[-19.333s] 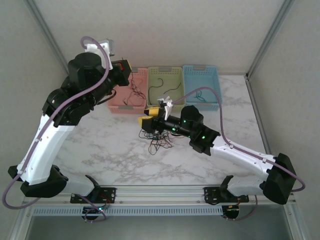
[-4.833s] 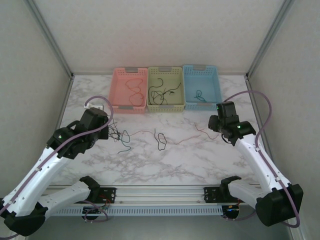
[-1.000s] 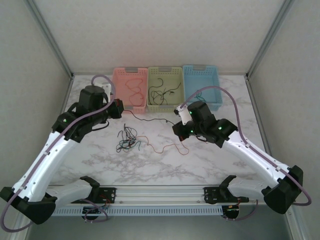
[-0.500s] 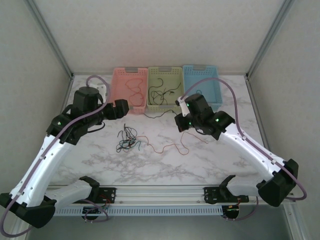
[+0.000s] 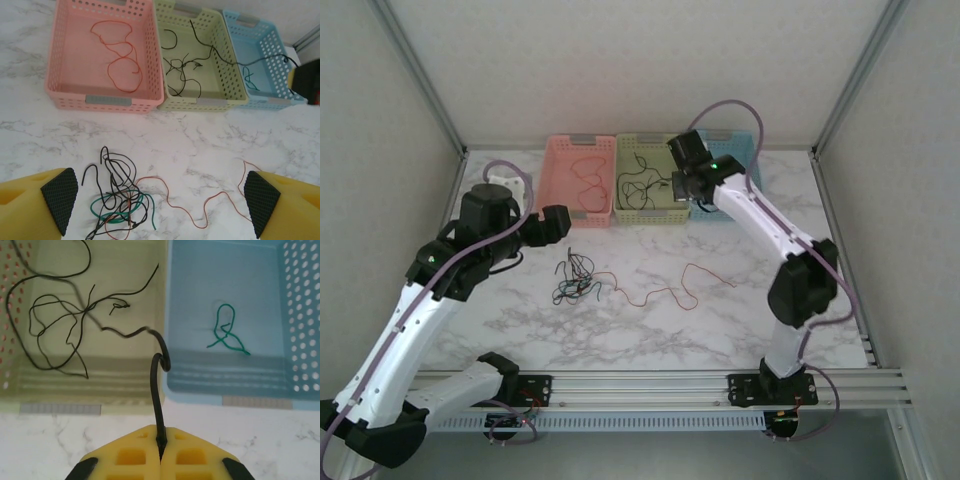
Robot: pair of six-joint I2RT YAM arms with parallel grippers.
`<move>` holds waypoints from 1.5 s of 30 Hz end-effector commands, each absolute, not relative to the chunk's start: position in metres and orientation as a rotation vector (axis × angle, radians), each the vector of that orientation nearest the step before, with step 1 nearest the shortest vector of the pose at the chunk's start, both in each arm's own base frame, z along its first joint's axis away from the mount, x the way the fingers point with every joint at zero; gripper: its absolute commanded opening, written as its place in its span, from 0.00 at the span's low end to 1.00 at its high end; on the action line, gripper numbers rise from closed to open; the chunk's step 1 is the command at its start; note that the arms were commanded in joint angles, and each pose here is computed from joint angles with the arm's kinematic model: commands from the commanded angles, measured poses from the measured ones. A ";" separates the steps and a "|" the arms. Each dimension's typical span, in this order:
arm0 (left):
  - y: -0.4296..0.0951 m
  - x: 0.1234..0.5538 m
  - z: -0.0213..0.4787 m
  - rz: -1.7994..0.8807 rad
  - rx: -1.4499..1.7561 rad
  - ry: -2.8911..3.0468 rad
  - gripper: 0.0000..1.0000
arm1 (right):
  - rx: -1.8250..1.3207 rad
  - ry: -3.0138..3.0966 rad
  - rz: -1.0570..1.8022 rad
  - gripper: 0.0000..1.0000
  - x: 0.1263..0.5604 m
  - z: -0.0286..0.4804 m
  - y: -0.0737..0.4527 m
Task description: Untangle the cables
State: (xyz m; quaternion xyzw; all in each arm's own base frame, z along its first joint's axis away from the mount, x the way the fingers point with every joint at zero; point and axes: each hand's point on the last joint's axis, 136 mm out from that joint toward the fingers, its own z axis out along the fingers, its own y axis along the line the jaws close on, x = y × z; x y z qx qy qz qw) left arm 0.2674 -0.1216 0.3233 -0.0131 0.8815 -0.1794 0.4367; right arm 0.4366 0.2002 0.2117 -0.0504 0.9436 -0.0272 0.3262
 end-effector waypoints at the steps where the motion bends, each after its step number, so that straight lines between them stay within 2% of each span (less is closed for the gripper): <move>1: -0.114 0.262 0.318 -0.412 -0.031 2.203 0.89 | -0.079 2.477 -0.112 0.00 0.463 0.206 0.204; 7: -0.112 0.257 0.312 -0.412 -0.034 2.213 0.88 | -0.093 2.510 -0.117 0.00 0.499 0.178 0.228; 14: -0.115 0.256 0.303 -0.426 -0.030 2.234 0.89 | -0.128 2.529 -0.173 0.00 0.517 0.150 0.235; 18: -0.119 0.259 0.299 -0.443 -0.030 2.246 0.89 | -0.147 2.521 -0.215 0.16 0.523 0.141 0.234; 21: -0.122 0.260 0.295 -0.456 -0.028 2.254 0.89 | -0.169 2.515 -0.224 0.38 0.524 0.139 0.235; 23: -0.124 0.260 0.293 -0.467 -0.028 2.259 0.89 | -0.209 2.527 -0.173 0.50 0.520 0.142 0.242; 30: -0.135 0.264 0.271 -0.546 -0.070 2.283 0.89 | -0.296 2.500 0.030 0.54 0.473 0.191 0.255; 34: -0.138 0.265 0.244 -0.577 -0.129 2.322 0.88 | -0.262 2.501 0.216 0.53 0.417 0.207 0.243; 39: -0.138 0.267 0.208 -0.567 -0.194 2.372 0.87 | -0.214 2.573 0.328 0.52 0.349 0.185 0.220; 45: -0.129 0.274 0.172 -0.471 -0.251 2.407 0.87 | -0.114 2.736 0.225 0.52 0.297 0.120 0.192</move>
